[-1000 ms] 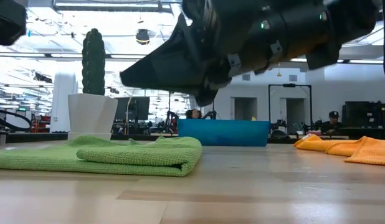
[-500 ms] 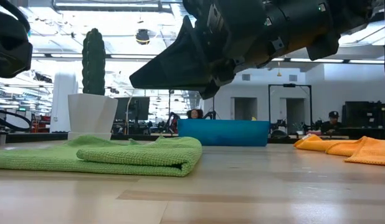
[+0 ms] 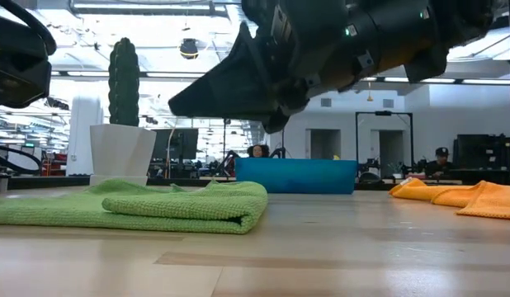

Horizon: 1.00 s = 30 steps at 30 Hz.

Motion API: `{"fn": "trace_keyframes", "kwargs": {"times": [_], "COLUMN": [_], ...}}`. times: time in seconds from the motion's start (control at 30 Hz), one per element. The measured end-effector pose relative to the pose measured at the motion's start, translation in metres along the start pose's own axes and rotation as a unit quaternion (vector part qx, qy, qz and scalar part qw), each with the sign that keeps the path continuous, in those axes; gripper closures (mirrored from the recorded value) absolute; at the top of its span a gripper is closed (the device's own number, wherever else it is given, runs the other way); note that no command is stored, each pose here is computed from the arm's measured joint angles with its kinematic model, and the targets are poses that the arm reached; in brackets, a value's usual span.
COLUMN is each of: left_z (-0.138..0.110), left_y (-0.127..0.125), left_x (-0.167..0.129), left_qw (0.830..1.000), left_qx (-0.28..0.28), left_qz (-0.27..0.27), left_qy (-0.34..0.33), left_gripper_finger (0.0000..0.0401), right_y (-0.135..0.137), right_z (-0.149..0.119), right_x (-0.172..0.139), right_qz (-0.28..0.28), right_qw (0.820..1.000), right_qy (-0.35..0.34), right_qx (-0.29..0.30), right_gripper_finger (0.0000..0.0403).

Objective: Fold microfiber towels
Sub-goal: Fold the green microfiber cloth

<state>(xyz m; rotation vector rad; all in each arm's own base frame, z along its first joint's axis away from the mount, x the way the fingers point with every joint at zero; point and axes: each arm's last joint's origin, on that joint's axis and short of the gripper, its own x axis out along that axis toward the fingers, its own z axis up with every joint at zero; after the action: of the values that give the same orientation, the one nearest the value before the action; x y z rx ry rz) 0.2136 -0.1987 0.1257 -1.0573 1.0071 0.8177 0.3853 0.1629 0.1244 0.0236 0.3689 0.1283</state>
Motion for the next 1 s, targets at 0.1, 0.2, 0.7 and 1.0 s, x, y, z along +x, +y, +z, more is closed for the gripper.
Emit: {"fn": "trace_keyframes", "kwargs": {"times": [0.1,0.2,0.7,1.0], "left_z": [0.000,0.001,0.001,0.007], "left_y": [-0.001,-0.002,-0.008,-0.020], "left_x": [0.000,0.001,-0.003,-0.029], "left_qw": [1.000,0.999,0.997,0.999], "left_qx": [-0.017,-0.041,-0.070,-0.034], "left_qz": [-0.010,-0.015,-0.020,-0.026], "left_qy": [-0.006,-0.012,-0.020,0.031], "left_gripper_finger": [0.0334,0.0376,0.0397,0.0400], "right_y": [0.001,0.002,0.013,0.013], "right_z": [-0.010,-0.013,-0.056,-0.066], "right_x": [0.007,0.011,0.031,0.039], "right_qz": [0.016,0.025,0.028,0.022], "right_qw": [1.000,0.999,0.998,0.998], "right_qy": [-0.006,-0.033,-0.019,0.006], "right_qx": [0.017,0.025,0.045,0.053], "right_gripper_finger": [0.0383,0.0386,0.0386,0.0388]}}
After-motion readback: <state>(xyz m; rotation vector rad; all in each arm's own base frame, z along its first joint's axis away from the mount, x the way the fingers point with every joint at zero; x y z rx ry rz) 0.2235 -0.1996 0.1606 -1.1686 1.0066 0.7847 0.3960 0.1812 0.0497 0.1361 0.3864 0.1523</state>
